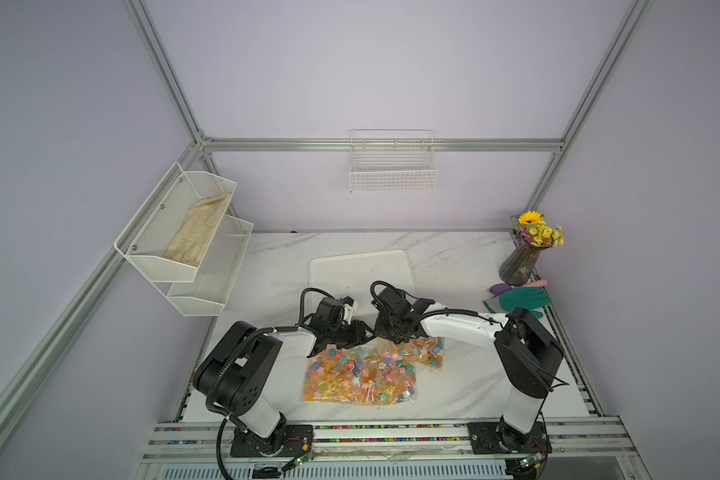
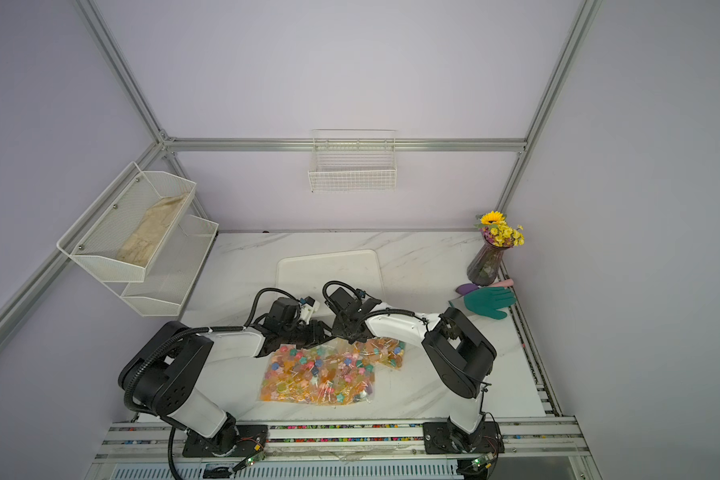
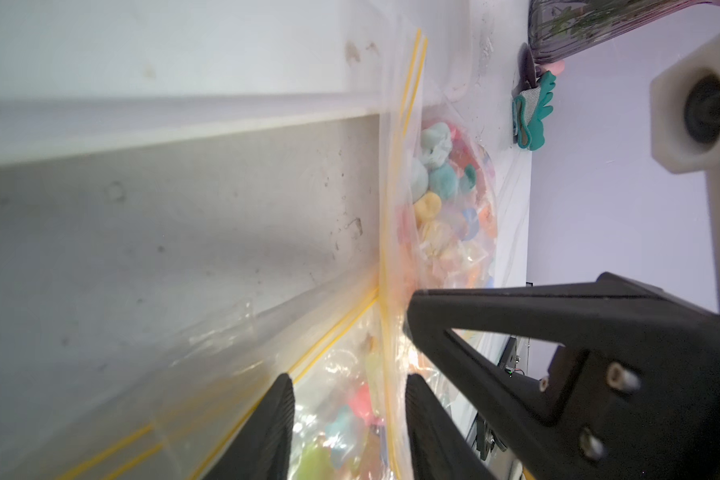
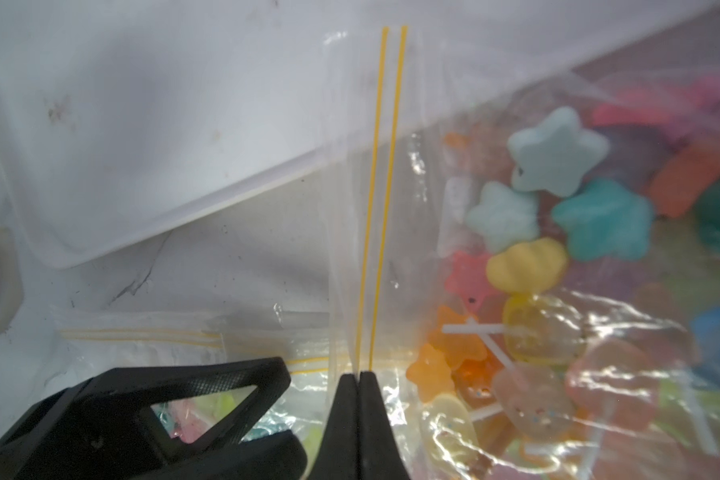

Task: Pour candies out of the ziploc bag
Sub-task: Open the ziploc bag at the center of the board.

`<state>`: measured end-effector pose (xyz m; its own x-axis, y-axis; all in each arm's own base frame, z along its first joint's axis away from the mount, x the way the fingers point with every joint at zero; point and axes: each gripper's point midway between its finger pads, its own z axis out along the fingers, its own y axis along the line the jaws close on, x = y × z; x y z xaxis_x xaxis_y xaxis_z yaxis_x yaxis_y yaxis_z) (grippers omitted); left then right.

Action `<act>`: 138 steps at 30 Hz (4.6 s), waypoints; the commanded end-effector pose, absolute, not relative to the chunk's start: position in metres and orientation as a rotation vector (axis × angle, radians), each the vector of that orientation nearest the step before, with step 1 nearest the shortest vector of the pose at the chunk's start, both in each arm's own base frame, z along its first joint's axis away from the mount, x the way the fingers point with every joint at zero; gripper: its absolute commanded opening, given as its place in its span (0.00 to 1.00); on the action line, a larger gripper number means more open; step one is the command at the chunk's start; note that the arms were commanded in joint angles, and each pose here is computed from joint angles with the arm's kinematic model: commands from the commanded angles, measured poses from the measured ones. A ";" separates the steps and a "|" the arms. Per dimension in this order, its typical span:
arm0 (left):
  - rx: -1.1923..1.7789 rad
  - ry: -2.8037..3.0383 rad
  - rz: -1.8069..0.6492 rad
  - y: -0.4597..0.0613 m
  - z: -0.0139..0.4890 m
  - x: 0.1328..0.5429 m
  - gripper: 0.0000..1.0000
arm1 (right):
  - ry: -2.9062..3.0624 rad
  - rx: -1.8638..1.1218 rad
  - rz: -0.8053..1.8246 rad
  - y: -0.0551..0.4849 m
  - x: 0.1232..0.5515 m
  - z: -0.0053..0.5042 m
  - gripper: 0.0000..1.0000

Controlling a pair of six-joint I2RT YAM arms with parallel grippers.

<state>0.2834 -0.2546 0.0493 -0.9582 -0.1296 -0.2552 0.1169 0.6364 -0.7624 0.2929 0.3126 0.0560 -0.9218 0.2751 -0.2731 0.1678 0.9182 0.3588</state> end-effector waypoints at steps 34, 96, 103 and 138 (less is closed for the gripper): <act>0.118 2.498 -1.276 -0.298 0.064 0.319 0.24 | 2.748 0.313 0.502 0.313 0.288 0.051 0.00; 0.089 2.562 -1.142 -0.274 0.050 0.302 0.00 | 2.485 0.580 0.202 0.242 0.293 0.115 0.08; 0.092 2.555 -1.149 -0.275 0.051 0.302 0.00 | 2.512 0.504 0.210 0.265 0.307 0.107 0.26; 0.064 2.572 -1.118 -0.269 0.046 0.299 0.00 | 2.523 0.476 0.142 0.259 0.314 0.082 0.00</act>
<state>0.3025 -0.2762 0.0503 -0.9452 -0.0922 -0.3132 0.1693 0.6819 -0.7116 0.3096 0.2711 0.0662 -0.8189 0.3241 -0.4736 0.2715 0.9459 0.1780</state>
